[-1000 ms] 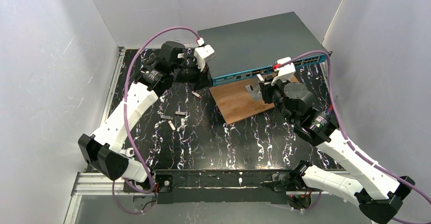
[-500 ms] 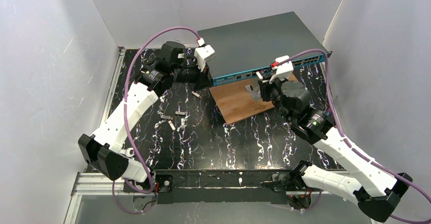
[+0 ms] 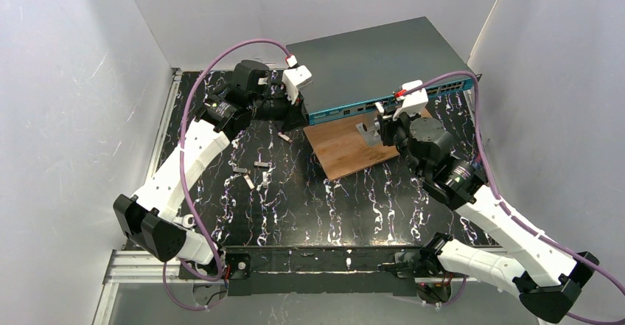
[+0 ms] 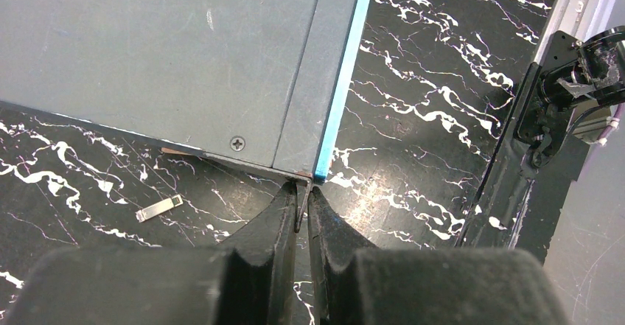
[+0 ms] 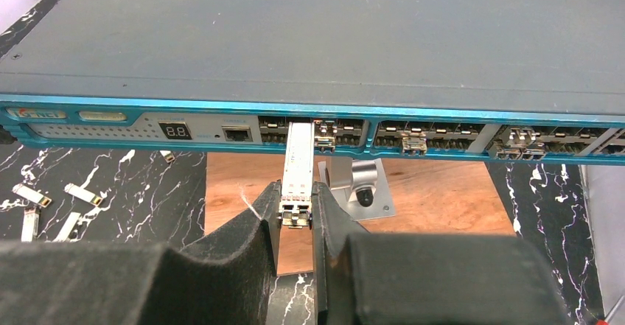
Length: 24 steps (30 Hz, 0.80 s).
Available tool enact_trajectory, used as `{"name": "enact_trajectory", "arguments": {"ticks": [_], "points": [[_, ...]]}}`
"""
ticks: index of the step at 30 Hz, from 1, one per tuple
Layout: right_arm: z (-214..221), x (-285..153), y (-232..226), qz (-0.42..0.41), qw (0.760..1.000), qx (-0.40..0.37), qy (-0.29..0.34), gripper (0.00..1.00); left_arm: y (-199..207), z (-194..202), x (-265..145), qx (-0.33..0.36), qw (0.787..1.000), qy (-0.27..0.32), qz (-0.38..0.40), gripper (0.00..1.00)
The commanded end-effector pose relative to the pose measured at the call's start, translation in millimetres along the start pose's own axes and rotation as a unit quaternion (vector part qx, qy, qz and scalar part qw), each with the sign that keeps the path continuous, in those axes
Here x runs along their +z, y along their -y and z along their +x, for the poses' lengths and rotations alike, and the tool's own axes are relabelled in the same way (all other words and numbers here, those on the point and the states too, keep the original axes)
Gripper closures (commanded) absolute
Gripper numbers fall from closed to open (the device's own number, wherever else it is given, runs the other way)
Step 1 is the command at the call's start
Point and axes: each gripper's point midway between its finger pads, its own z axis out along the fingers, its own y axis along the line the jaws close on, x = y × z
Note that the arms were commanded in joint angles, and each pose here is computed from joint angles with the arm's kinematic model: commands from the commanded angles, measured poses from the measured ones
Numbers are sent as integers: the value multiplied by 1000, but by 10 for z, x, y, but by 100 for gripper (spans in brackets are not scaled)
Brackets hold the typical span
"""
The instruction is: Insert the plug into the switch port
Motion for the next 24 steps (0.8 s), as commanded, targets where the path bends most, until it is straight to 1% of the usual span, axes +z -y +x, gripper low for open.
{"name": "enact_trajectory", "arguments": {"ticks": [1, 24], "points": [[-131, 14, 55, 14, 999, 10, 29, 99, 293, -11, -140, -1, 999, 3, 41, 100], [-25, 62, -23, -1, 1000, 13, 23, 99, 319, -23, -119, -3, 999, 2, 47, 100]]}}
